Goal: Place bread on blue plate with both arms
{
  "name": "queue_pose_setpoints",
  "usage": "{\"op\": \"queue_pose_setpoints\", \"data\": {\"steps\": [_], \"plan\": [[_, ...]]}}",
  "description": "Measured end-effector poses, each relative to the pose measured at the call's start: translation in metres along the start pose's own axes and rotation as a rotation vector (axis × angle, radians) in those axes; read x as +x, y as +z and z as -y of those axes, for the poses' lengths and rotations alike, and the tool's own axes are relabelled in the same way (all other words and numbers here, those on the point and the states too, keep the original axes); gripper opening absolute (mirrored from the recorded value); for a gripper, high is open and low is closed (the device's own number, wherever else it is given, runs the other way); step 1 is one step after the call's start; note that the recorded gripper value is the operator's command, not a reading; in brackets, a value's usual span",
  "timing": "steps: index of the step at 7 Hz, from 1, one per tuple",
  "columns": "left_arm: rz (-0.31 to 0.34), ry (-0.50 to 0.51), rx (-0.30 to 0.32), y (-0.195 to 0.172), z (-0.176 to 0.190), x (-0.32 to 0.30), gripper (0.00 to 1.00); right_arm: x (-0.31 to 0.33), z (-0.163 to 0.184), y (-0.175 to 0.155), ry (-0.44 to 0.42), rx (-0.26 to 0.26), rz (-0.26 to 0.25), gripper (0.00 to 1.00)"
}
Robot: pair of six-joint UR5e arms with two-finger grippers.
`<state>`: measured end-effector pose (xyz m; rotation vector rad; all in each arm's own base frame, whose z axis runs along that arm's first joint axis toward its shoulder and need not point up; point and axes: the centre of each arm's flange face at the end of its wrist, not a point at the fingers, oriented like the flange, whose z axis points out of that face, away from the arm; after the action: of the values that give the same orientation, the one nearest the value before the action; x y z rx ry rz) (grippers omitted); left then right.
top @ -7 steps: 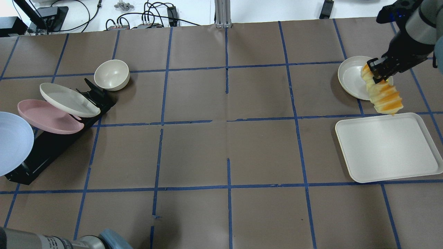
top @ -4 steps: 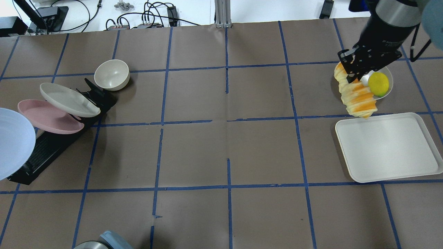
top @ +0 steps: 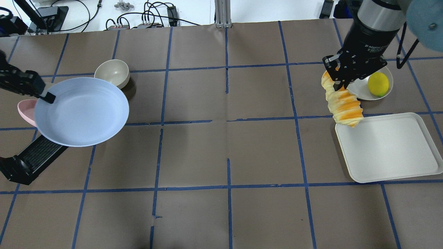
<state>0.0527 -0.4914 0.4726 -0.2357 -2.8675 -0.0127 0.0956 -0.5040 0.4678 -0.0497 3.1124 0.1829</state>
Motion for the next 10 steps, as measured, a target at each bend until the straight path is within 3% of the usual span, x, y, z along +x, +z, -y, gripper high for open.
{"op": "queue_pose_setpoints", "data": {"steps": [3,5,7,9,10], "plan": [[0.003,-0.039,-0.005,0.056,0.027,0.086,0.04,0.0,-0.001,0.002,-0.002,-0.006,-0.003,0.1],[-0.06,-0.075,0.052,0.114,0.043,0.119,0.03,-0.001,-0.001,0.004,-0.003,-0.01,0.001,0.1],[-0.076,-0.148,0.141,0.187,0.054,0.145,0.03,-0.001,-0.001,0.005,-0.003,-0.014,0.001,0.1],[-0.084,-0.198,0.155,0.231,0.054,0.188,0.06,-0.001,-0.001,0.006,-0.003,-0.014,-0.001,0.1],[-0.07,-0.213,0.161,0.246,0.054,0.208,0.52,-0.001,0.0,0.007,-0.002,-0.013,0.001,0.1]]}}
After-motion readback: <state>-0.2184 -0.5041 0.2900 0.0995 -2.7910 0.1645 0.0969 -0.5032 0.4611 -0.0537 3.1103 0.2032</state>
